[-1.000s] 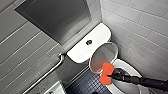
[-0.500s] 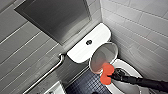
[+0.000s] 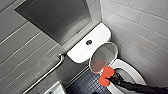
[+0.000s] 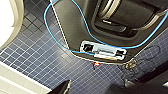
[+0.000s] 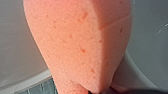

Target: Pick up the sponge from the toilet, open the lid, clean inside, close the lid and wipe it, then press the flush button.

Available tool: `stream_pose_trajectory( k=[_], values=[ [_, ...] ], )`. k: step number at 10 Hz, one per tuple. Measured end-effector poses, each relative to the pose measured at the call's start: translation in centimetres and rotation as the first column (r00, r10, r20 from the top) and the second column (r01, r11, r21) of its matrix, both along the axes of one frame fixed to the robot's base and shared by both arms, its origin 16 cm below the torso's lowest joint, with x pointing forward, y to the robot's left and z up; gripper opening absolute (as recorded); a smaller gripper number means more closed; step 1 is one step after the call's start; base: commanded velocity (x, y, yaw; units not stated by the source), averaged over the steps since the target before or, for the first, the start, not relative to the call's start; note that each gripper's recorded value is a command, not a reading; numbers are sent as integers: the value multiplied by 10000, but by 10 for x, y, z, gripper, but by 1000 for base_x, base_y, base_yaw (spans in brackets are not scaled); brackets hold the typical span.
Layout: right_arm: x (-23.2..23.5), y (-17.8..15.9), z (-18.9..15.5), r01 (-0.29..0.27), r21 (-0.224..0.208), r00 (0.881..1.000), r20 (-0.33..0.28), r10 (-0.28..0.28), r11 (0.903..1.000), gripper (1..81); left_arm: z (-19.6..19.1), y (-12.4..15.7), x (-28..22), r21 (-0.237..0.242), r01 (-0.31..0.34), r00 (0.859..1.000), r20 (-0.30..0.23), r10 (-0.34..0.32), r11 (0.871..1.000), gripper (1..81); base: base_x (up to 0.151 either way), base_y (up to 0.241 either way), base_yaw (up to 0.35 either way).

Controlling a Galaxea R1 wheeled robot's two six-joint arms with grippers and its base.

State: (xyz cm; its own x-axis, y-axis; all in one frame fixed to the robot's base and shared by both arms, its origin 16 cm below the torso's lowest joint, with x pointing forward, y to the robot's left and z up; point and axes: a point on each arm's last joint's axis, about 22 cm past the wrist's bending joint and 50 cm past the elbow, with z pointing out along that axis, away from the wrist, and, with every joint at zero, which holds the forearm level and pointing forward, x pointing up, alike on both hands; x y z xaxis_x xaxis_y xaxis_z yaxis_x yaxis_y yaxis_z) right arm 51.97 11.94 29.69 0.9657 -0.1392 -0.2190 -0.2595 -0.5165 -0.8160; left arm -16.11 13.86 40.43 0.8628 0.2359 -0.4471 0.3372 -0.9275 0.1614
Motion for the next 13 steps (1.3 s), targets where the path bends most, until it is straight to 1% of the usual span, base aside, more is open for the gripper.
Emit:
stream_pose_trajectory(
  k=[1,2,3,4,6,9,10,11,13],
  values=[
    [0,-4,1,-3,14,10000,-29,3,10000,10,0,0,0,-1,1,10000,-4,-1,10000,811,0,0,0],
    [-8,-14,4,-121,44,9997,-219,121,9999,10,0,0,0,0,2,10000,0,-2,10000,811,0,0,0],
    [-28,-36,1,-296,-111,9980,-565,290,9995,10,0,0,0,0,0,10000,0,0,10000,811,0,0,0],
    [-49,-55,1,-316,-190,9960,-837,299,9993,10,0,0,0,1,1,10000,4,-1,10000,811,0,0,0],
    [-80,-87,3,-425,-321,9933,-1086,387,9986,10,0,0,0,1,1,10000,4,-1,10000,811,0,0,0],
    [-116,-125,5,-345,-567,9907,-1335,267,9978,10,0,0,0,1,-1,10000,-4,1,10000,811,0,0,0],
    [-125,-145,4,-314,-772,9898,-1409,203,9965,10,0,0,0,-2,-4,10000,-2,4,10000,811,0,0,0],
    [-137,-163,3,-193,-980,9890,-1477,46,9950,10,0,0,0,3,-1,10000,4,1,10000,811,0,0,0],
    [-161,-191,12,66,-1192,9856,-1671,-267,9928,10,0,0,0,1,0,10000,1,0,10000,811,0,0,0]
  ],
)
